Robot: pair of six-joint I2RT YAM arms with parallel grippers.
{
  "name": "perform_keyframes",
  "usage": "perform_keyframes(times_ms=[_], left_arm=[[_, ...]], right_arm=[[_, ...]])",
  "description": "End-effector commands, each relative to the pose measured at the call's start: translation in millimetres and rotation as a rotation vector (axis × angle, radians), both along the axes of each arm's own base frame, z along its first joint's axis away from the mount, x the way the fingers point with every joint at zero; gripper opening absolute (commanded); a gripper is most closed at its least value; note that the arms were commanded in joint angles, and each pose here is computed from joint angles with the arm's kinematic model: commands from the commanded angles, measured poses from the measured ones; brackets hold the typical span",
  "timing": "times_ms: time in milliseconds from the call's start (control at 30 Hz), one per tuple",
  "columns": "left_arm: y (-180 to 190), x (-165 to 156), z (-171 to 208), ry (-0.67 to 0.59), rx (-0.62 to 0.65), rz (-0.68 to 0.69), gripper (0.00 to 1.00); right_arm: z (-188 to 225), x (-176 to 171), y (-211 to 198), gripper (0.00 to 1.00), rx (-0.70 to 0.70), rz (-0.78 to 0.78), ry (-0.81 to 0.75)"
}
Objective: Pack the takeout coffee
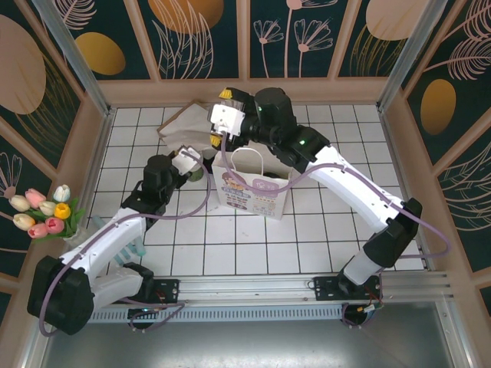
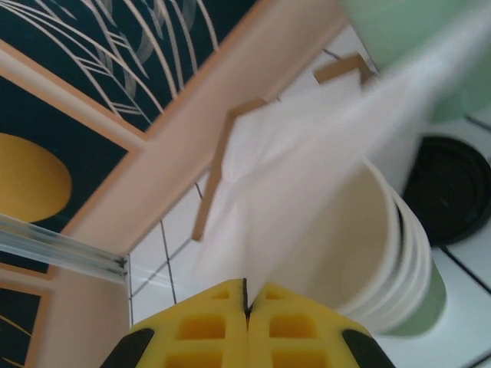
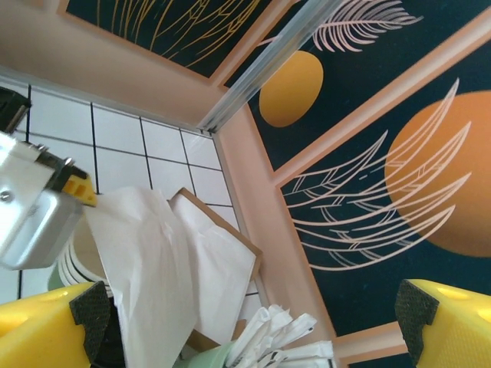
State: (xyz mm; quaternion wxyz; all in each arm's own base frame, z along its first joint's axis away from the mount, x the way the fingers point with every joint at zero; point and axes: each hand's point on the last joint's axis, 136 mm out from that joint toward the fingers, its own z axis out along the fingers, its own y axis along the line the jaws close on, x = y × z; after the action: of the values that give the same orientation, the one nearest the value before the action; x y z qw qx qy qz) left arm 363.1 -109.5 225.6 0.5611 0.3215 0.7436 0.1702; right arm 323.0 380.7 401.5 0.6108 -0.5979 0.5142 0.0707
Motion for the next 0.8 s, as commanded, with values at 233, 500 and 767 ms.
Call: perform_keyframes(times_ms=[233, 500, 767], left_arm=[[-20, 17, 190, -0.225, -0.264, -0.058, 0.00], [-54, 5, 259, -0.222, -0.352, -0.262, 0.00], [-54, 8, 277, -0.200, -0.427, -0.237, 0.00]], right_arm=[[82, -5, -42, 0.98, 0.294, -0.020, 0.279], [76, -8, -33, 0.96, 0.231, 0.080, 0.284], [97, -53, -6, 0.95, 0.272, 0.331, 0.392]])
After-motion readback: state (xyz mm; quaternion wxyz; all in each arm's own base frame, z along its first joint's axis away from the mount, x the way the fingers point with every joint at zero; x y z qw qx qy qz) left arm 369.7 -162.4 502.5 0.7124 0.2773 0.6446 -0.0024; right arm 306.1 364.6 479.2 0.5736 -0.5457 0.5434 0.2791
